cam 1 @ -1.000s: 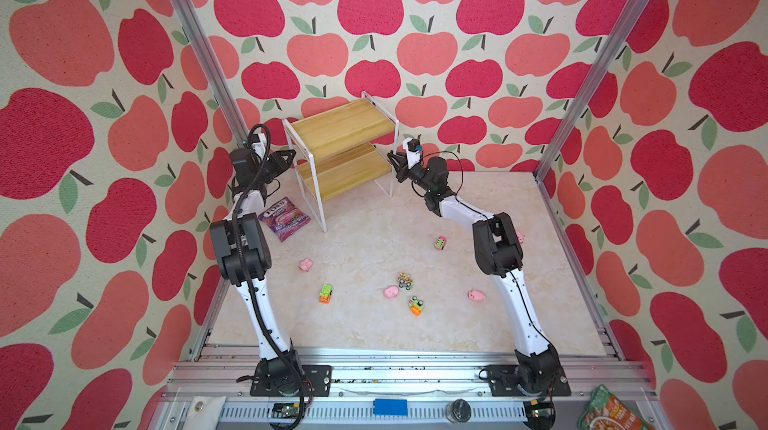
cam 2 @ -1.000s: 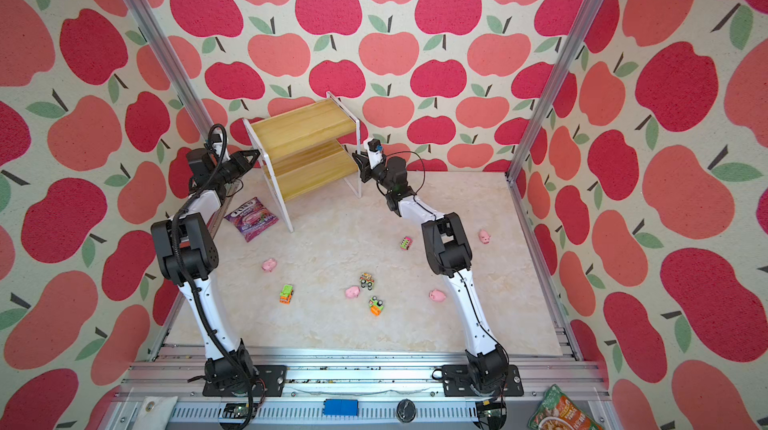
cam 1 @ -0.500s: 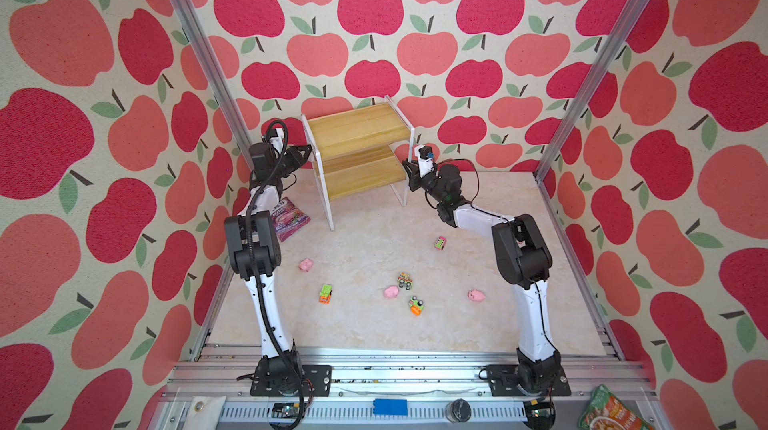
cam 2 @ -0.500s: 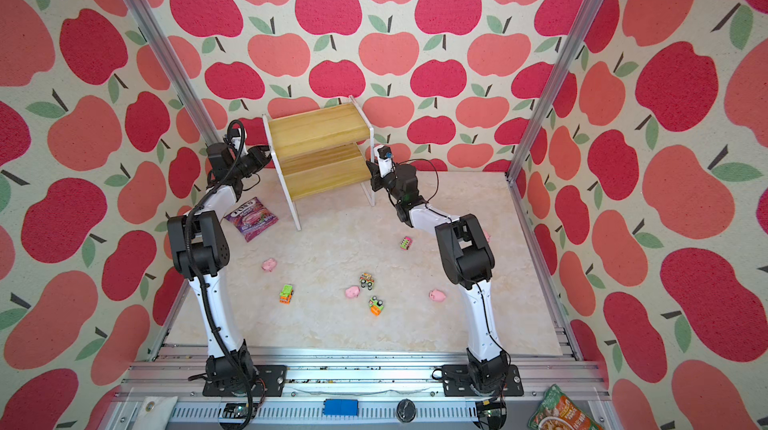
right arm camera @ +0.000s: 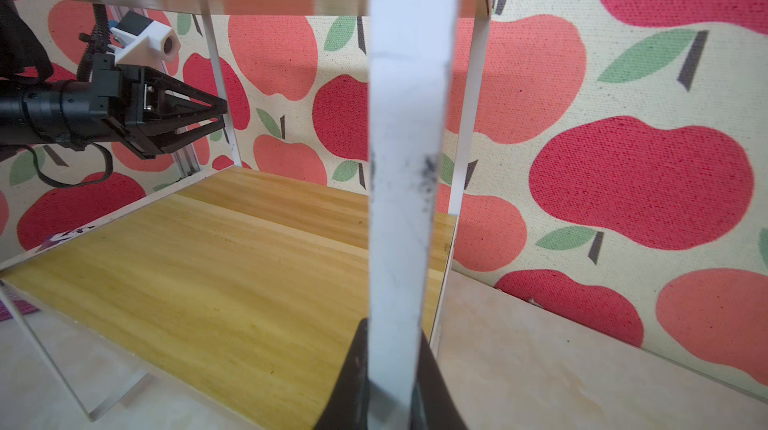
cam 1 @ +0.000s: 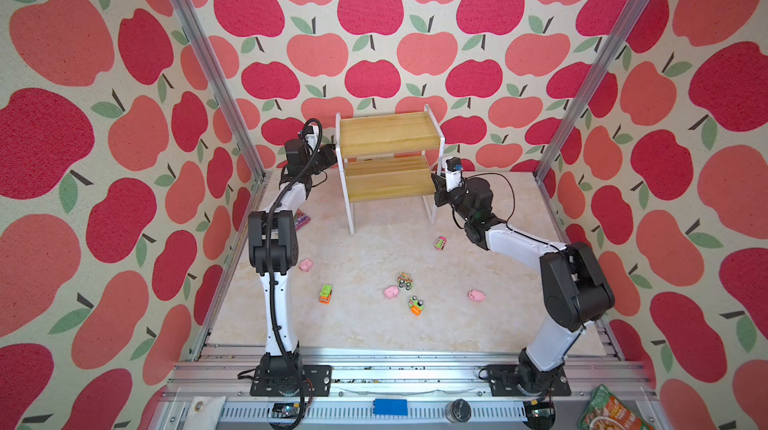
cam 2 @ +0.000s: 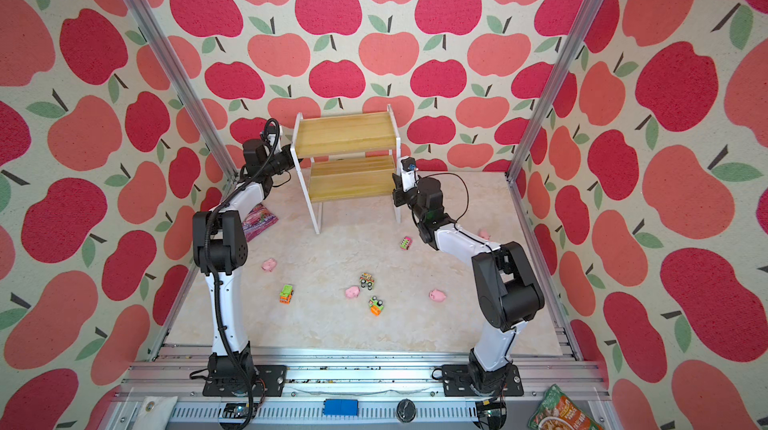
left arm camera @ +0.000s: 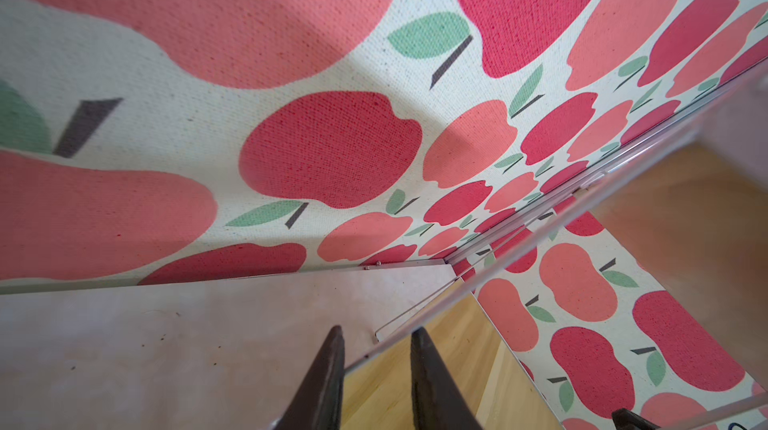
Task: Place and organize the plastic toys onto the shelf
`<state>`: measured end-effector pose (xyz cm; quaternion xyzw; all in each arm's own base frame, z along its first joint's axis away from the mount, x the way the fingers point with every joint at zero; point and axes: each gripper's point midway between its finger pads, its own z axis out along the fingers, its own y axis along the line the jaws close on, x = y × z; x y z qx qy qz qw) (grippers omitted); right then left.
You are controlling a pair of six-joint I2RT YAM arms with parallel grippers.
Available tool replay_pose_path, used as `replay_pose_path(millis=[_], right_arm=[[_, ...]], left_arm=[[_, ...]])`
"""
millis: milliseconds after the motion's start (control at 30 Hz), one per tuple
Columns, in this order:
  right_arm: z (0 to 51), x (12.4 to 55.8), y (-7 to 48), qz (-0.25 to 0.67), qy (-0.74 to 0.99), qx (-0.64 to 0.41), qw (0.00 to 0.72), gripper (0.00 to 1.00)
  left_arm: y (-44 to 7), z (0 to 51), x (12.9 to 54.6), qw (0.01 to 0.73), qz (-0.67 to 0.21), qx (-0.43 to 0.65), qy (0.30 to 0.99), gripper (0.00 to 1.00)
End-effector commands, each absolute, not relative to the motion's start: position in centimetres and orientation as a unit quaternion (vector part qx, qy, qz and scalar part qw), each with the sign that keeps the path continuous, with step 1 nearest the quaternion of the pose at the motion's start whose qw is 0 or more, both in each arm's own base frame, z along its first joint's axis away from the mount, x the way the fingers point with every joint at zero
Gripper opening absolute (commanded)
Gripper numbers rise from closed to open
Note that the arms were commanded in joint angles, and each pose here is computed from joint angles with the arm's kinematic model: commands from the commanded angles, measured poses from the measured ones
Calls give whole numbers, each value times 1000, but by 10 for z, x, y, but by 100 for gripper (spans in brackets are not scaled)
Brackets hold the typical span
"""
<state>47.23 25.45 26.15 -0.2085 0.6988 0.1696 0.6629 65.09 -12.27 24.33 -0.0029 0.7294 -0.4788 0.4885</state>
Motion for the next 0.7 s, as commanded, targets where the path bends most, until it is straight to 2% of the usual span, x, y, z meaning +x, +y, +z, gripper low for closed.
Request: replay_pose_path(millis=[0, 233, 367, 500, 567, 667], right_arm=[[300, 464, 229, 109, 659, -210, 714, 6], [282, 464, 211, 100, 671, -196, 708, 9], [279, 475, 210, 114, 669, -184, 711, 13], [283, 482, 214, 123, 663, -179, 716, 19], [287, 482, 214, 127, 663, -174, 717, 29], [291, 474, 211, 126, 663, -175, 717, 51]], left_arm=[[-156, 241, 651, 476, -501, 26, 722, 30], [-173, 235, 657, 473, -502, 31, 723, 32], [-159, 233, 663, 475, -494, 20, 728, 37], [-140, 238, 663, 478, -482, 9, 734, 48], [-127, 242, 661, 477, -467, 4, 745, 56], [-103, 250, 654, 477, -449, -16, 756, 65]])
